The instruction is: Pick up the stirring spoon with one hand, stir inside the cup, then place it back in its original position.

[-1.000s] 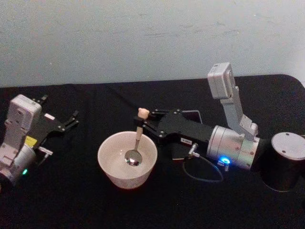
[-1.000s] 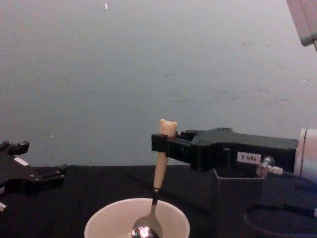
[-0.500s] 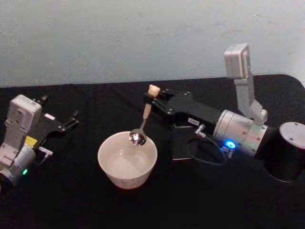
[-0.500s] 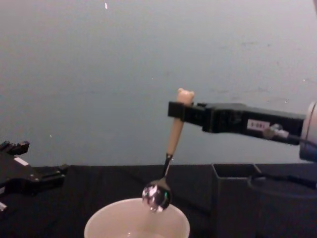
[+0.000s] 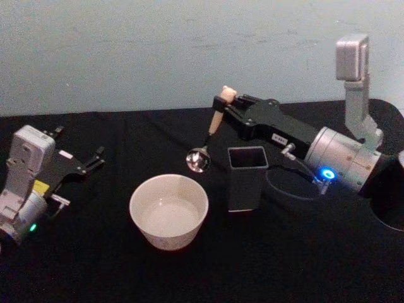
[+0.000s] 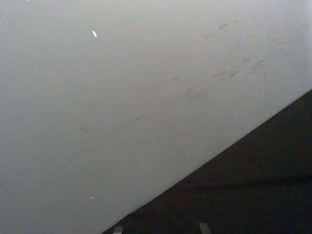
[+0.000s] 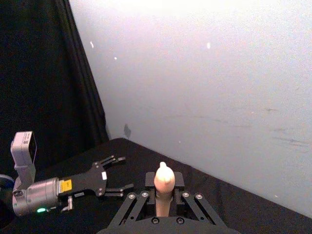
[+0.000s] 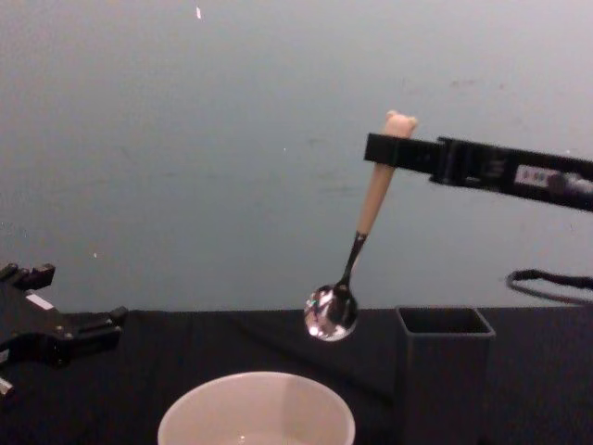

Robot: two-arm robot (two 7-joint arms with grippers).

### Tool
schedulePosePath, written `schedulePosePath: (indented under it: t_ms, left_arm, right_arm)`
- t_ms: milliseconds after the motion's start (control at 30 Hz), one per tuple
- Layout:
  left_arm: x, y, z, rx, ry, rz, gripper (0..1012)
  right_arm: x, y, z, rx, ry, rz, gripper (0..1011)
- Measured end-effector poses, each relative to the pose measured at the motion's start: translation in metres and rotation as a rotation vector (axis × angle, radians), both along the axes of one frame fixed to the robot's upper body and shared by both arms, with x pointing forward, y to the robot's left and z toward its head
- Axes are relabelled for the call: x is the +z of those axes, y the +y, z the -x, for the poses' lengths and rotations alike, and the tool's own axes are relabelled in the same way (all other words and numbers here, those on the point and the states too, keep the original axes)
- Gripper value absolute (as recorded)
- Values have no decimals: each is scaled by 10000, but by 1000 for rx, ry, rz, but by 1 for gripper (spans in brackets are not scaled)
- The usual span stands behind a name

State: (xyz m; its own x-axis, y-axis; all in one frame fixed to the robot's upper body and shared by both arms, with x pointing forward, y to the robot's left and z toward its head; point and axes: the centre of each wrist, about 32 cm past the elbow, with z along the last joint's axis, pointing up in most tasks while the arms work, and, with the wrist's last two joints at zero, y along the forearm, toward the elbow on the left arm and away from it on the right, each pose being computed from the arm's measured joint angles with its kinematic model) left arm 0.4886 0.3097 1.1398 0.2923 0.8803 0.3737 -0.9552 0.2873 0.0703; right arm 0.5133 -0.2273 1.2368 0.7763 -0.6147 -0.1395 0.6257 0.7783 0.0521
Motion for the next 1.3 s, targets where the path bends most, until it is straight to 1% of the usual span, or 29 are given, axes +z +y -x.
schedulePosePath:
  t_ms: [100, 300, 400, 700, 933, 1067, 1300]
  left_arm:
    - [0, 0, 0, 0, 0, 0, 1001]
    - [0, 0, 0, 0, 0, 0, 1001]
    - [0, 0, 0, 0, 0, 0, 1001]
    - [0, 0, 0, 0, 0, 0, 1001]
    - [0, 0, 0, 0, 0, 0, 1001]
    - [0, 0, 0, 0, 0, 0, 1001]
    - [0, 0, 0, 0, 0, 0, 1001]
  right_arm:
    - [34, -71, 13, -12, 0, -13, 213]
    - [59, -167, 41, -29, 7, -34, 213]
    - [69, -238, 57, -44, 8, -44, 213]
    - [94, -385, 64, -85, 2, -60, 212]
    - [71, -484, 51, -118, -6, -51, 213]
    - [34, -537, 46, -134, -12, -31, 213]
    - [-9, -585, 54, -141, -13, -12, 213]
